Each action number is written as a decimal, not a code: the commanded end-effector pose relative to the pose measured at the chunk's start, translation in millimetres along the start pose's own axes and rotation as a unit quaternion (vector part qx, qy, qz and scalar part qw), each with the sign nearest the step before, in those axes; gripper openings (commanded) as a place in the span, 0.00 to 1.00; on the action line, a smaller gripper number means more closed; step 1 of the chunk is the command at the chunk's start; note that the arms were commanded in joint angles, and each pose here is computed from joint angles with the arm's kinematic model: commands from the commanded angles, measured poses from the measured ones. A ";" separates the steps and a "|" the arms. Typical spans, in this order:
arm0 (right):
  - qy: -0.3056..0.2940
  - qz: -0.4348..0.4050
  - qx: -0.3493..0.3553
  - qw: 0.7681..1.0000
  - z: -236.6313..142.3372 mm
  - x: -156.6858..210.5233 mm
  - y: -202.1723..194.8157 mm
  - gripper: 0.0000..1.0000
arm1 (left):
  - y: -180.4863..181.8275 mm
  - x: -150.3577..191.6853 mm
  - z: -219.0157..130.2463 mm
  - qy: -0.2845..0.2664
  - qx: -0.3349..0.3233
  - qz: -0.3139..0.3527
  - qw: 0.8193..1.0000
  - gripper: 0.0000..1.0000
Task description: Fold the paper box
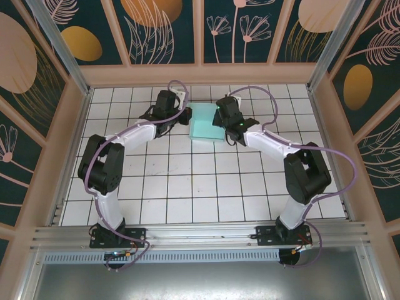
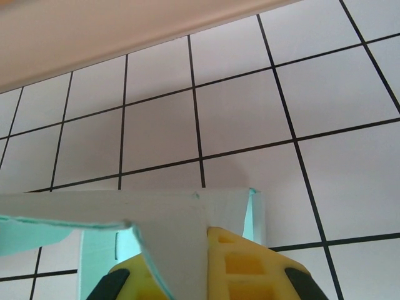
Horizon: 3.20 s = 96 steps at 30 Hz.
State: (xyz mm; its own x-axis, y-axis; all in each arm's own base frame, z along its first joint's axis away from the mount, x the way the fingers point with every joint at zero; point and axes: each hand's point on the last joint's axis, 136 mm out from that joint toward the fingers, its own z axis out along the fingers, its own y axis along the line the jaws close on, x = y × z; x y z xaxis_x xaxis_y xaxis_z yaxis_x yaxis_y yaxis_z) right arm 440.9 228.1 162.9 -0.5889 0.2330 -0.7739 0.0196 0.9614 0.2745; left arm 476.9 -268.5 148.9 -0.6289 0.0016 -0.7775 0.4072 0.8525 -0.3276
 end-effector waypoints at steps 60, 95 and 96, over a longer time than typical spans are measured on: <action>-0.161 -0.057 -0.026 0.985 -17.7 80.7 -24.0 0.00 | -26.9 40.5 -18.1 -0.181 0.054 0.057 0.980 0.00; -0.153 -0.110 -0.126 0.974 -64.5 70.5 7.7 0.75 | -8.2 59.5 -3.2 -0.172 0.018 0.075 0.982 0.00; -0.155 -0.108 -0.128 0.974 -67.5 70.6 5.9 0.76 | -8.1 59.9 -3.0 -0.171 0.018 0.074 0.982 0.00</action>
State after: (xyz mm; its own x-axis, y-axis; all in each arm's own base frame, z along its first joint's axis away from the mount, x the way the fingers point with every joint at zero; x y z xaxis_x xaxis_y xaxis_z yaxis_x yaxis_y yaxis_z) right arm 354.5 240.8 145.0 -0.2858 0.1086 -0.9521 -0.2754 0.9423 0.1902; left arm 431.8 -269.0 105.8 -0.3180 -0.0667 -0.9458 0.4935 0.8401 -0.2251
